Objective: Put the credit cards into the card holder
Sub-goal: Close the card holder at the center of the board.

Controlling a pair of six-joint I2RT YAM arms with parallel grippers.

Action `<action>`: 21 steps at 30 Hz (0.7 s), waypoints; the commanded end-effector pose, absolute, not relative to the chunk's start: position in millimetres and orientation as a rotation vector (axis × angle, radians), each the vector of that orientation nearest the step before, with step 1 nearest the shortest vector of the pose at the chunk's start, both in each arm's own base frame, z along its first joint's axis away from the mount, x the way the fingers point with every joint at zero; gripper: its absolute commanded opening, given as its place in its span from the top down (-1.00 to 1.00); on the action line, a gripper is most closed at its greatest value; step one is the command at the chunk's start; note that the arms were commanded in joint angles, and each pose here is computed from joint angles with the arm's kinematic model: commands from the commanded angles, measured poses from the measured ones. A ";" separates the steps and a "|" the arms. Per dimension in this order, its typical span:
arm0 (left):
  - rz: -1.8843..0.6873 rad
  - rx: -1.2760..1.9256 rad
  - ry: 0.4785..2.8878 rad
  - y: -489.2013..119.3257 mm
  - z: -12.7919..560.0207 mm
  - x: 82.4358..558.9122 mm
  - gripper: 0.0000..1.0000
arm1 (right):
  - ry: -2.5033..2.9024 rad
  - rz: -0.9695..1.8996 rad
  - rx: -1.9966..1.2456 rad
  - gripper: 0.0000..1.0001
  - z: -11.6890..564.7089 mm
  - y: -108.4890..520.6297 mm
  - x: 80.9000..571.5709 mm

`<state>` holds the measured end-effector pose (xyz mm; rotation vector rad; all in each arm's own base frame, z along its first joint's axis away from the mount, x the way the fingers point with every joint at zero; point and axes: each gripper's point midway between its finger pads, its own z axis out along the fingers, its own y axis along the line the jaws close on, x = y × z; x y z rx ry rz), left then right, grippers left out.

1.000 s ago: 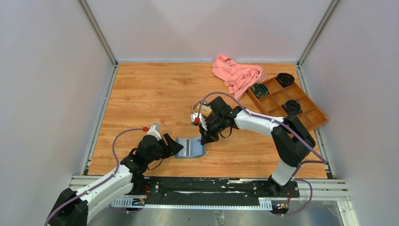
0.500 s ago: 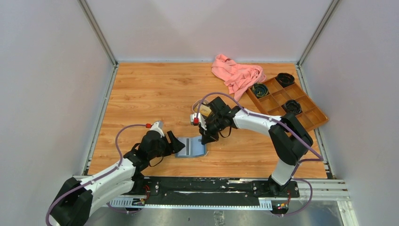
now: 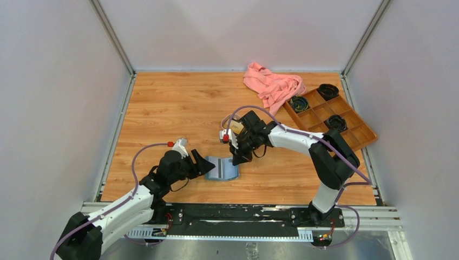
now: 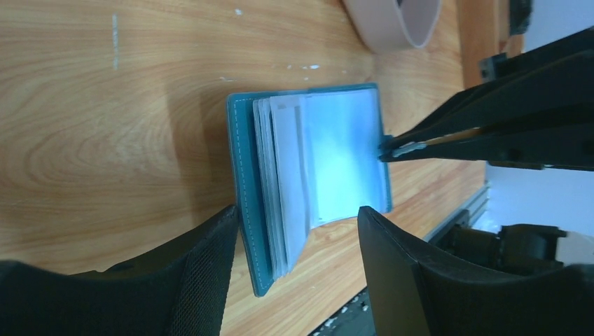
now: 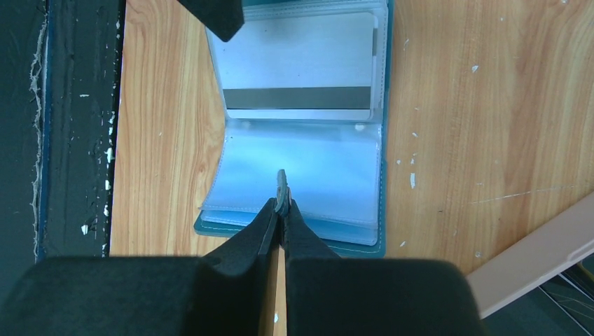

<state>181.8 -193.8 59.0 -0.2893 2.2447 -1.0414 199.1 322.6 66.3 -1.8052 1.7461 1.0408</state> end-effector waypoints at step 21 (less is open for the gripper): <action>-1.356 -0.214 2.166 -234.0 107.9 179.4 -0.26 | 1.850 1.140 -1.650 0.93 73.8 339.9 204.4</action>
